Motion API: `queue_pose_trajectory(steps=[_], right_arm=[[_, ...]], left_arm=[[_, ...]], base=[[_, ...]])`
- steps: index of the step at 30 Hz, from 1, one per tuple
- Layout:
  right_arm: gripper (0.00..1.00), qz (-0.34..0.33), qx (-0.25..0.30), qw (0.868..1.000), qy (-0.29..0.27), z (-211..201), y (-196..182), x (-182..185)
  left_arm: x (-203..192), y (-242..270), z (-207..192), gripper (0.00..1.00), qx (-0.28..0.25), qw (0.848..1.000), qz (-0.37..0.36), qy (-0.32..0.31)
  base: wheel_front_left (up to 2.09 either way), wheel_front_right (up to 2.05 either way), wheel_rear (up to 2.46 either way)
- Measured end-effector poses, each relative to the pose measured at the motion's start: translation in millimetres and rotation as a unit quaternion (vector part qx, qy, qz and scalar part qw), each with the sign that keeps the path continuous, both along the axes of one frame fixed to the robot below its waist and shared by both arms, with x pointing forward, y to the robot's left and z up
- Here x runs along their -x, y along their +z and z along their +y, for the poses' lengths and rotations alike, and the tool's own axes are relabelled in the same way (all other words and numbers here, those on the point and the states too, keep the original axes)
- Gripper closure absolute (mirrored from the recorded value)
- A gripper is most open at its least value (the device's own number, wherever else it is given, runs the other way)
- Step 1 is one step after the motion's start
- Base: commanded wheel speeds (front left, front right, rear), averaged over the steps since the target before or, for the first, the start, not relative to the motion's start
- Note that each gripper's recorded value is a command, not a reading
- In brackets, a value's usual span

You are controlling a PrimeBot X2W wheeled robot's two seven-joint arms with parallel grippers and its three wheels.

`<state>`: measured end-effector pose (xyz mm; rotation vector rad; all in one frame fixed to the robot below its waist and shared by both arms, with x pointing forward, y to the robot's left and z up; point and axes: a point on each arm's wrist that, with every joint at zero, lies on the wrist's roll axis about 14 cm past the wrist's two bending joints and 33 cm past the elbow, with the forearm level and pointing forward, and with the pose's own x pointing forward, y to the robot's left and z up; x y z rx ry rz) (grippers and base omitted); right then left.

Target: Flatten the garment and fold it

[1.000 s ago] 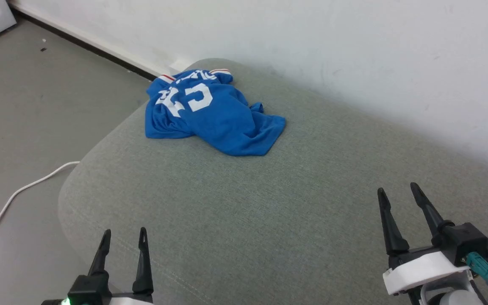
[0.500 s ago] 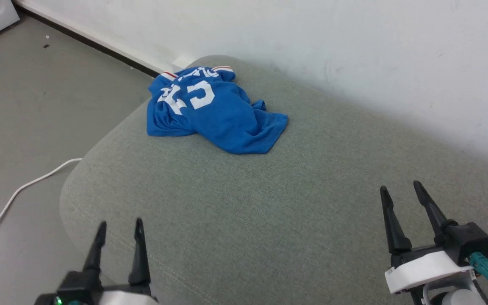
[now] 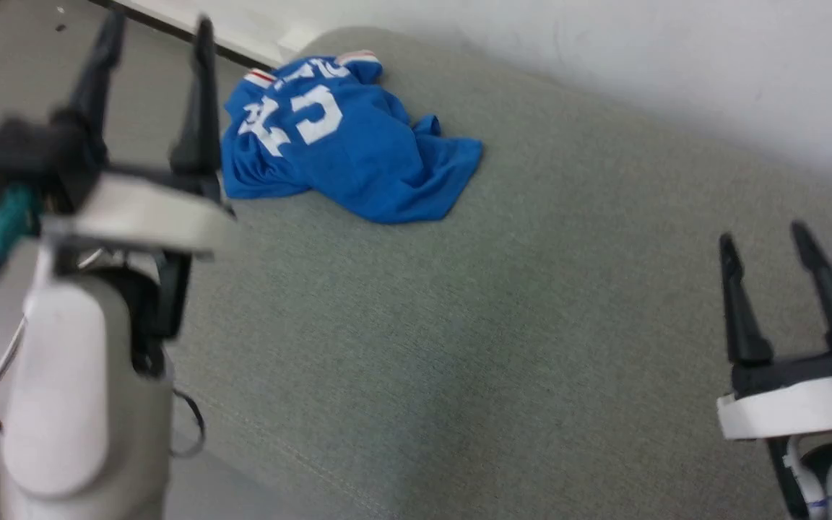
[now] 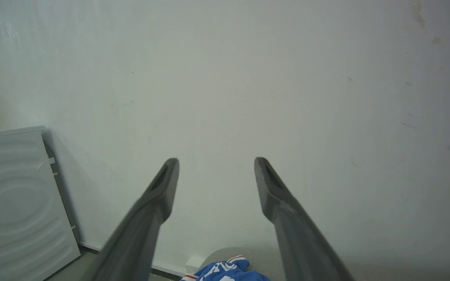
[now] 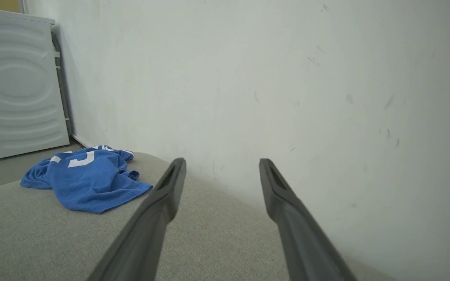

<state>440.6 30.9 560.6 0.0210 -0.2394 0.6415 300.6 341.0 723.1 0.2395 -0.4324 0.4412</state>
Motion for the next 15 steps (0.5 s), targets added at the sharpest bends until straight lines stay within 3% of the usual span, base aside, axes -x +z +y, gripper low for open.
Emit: queue_pose_trajectory(steps=[7, 15], right_arm=[[0.00, -0.019, 0.008, 1.000, -0.005, -15.6, 13.5, -24.2], [0.00, -0.003, 0.014, 1.000, -0.016, -37.5, -2.2, -48.5]], left_arm=[[-86.4, -10.9, 24.8, 0.00, -0.016, 0.992, 0.122, -0.006], [-154.7, -113.6, 53.4, 0.00, 0.038, 0.946, 0.323, 0.001]], base=[[0.00, 0.00, 0.00], [0.00, 0.00, 0.00]])
